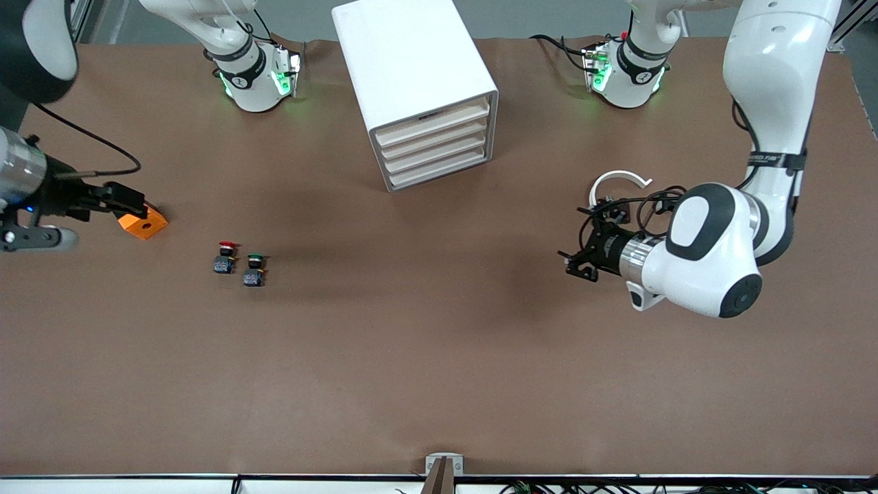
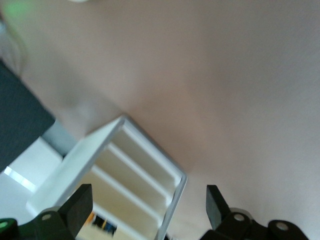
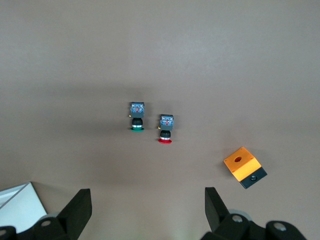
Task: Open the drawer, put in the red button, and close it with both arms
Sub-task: 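Reach the left gripper toward the drawer while the right gripper reaches the buttons, then grasp the drawer handle with the left gripper while the right gripper grasps the red button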
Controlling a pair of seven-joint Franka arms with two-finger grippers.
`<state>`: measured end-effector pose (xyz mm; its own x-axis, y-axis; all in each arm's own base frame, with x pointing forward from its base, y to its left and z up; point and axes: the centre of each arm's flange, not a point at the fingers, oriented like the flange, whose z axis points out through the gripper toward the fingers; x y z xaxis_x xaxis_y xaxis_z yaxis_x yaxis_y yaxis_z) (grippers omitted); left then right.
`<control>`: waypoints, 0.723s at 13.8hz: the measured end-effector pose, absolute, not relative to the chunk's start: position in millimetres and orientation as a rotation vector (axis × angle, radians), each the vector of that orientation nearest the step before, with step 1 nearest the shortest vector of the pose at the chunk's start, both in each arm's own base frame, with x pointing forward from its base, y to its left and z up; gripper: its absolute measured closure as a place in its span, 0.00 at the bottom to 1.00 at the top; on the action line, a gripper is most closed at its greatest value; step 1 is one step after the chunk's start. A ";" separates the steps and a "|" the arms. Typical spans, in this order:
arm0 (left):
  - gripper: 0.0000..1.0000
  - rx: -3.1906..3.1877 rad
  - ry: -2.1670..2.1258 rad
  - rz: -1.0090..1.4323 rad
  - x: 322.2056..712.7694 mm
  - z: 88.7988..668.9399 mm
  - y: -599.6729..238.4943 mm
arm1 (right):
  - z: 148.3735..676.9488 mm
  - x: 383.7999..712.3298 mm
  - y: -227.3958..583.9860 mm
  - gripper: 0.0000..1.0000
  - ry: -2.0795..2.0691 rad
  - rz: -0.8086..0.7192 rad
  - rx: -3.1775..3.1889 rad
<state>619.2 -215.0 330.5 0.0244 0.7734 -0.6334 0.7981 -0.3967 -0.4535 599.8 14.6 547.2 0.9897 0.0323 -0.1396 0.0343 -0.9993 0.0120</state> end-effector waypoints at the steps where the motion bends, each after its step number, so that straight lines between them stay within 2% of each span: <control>1: 0.00 2.166 1.693 -1.468 614.4 317.5 -221.6 | 527.0 607.0 13.7 0.00 0.052 -0.203 3.117; 4: 0.00 2.077 1.786 -1.712 596.9 286.5 -245.2 | 467.3 615.1 6.4 0.00 0.039 -0.157 3.113; 10: 0.00 2.085 1.999 -1.947 538.6 239.5 -349.8 | 374.0 598.5 -18.0 0.00 -0.009 -0.084 3.096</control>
<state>538.6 -349.8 239.5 -0.2465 0.8543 -0.4575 0.4798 -0.3025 -0.8235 598.5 -18.0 374.0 0.9985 -0.0069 -0.0542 -0.0045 -0.9990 0.0441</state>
